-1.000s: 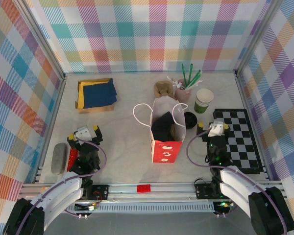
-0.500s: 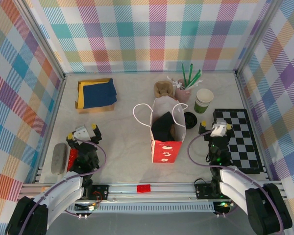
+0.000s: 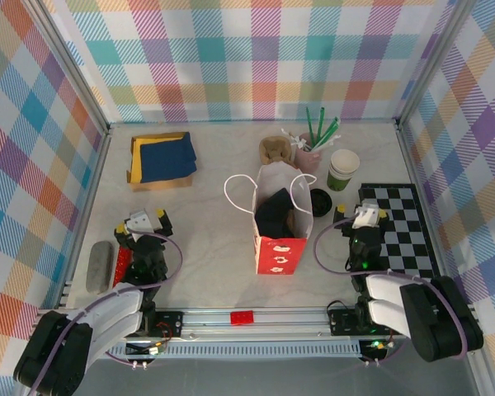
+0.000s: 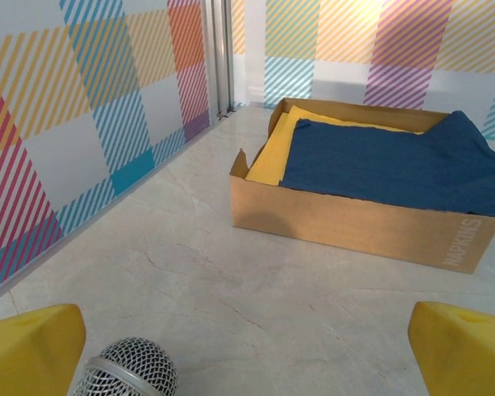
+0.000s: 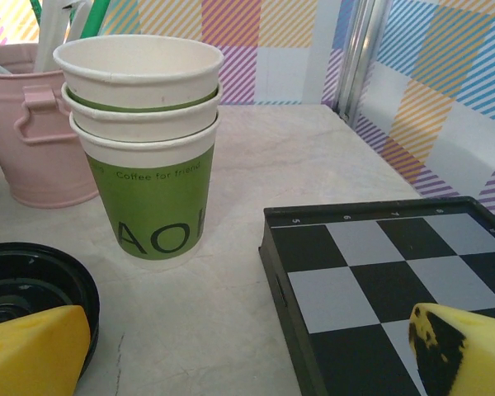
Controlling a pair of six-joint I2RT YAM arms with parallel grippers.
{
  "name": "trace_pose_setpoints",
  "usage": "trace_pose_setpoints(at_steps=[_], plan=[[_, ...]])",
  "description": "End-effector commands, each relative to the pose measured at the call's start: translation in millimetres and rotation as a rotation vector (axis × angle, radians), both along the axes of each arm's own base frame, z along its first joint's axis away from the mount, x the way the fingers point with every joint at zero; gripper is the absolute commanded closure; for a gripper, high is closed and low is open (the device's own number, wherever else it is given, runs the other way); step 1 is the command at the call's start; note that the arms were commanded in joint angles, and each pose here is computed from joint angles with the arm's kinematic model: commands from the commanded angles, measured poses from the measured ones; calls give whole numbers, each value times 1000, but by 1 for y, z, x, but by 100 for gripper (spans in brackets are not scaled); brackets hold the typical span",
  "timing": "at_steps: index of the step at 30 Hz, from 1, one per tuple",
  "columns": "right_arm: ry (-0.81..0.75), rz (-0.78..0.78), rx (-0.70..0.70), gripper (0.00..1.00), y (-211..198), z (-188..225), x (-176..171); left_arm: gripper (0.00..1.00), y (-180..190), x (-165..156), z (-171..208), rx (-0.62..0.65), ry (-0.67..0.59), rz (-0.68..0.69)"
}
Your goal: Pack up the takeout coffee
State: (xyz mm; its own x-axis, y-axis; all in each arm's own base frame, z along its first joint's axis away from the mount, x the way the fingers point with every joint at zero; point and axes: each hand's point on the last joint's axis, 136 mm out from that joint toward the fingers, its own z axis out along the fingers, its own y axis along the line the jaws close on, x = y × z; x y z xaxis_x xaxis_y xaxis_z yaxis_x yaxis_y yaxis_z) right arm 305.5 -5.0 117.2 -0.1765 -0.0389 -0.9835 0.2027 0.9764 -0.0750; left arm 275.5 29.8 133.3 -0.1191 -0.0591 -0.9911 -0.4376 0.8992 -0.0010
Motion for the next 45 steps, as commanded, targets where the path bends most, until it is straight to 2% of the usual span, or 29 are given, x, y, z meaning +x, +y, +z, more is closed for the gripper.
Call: trace_pose_setpoints(at_steps=[1,11,16,18,24,45], plan=[[-114,2,34,1,2,29,10,0,2,4,13,-33,-71,8],[-116,-10,28,1,0,27,25,0,4,15,10,-40,-68,5],[-116,-26,54,1,-2,13,37,0,3,20,10,-35,-72,0],[-98,8,38,1,4,12,41,0,2,20,9,-33,-70,-4],[-103,11,40,1,4,12,40,0,3,23,8,-39,-70,-10],[-38,252,-49,1,45,-5,55,0,0,46,0,-25,-93,-15]])
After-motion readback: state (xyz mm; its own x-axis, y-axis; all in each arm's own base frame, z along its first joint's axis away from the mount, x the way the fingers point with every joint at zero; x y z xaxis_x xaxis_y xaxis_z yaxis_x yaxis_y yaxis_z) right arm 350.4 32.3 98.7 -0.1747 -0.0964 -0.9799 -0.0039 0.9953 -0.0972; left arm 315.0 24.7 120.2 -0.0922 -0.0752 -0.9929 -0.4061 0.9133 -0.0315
